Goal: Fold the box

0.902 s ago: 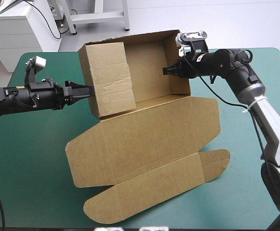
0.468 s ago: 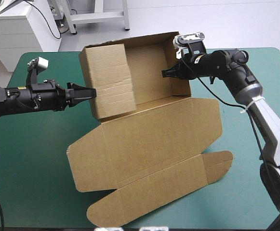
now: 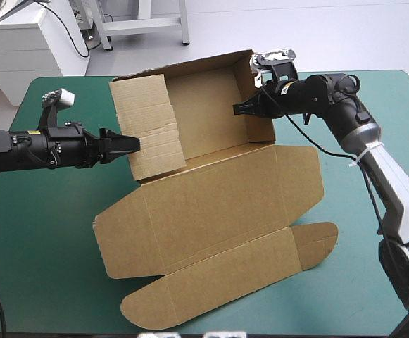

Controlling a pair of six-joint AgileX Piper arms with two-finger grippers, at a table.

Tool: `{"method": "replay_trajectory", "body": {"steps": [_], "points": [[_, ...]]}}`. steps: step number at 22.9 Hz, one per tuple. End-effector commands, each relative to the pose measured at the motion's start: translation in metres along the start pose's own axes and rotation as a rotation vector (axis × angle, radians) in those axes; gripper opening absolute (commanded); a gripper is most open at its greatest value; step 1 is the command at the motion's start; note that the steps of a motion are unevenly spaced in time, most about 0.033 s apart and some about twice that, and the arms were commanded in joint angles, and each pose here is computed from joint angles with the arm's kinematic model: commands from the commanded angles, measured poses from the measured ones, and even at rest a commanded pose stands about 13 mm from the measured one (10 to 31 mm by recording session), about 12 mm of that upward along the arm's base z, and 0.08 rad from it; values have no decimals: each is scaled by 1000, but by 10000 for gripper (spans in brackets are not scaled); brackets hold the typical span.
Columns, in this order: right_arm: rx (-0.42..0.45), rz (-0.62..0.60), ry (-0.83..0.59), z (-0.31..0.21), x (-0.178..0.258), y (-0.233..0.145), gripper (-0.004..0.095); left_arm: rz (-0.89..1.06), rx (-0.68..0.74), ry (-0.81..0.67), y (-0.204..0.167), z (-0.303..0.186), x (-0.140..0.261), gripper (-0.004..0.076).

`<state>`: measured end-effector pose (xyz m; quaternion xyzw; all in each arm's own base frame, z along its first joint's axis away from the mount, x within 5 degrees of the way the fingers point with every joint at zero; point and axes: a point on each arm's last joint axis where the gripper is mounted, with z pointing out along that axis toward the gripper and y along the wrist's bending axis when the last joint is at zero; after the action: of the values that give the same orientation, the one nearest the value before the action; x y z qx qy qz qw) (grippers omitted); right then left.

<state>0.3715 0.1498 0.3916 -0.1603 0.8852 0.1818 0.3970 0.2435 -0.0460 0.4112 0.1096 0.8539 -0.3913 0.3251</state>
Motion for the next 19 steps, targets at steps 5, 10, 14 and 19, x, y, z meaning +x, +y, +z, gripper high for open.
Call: {"method": "replay_trajectory", "body": {"steps": [5,10,14,19], "points": [[-57,-35,-165,-27,-19,32,-13,52,-57,-97,-18,0,-8,478],[-72,-35,-166,-26,-18,39,-13,48,-191,-67,-18,13,-4,474],[-86,-57,-160,-25,-17,49,-13,4,-303,-103,-19,20,-4,474],[-114,-55,-142,-26,-13,64,-13,-171,-422,-79,-8,38,-2,474]]}}
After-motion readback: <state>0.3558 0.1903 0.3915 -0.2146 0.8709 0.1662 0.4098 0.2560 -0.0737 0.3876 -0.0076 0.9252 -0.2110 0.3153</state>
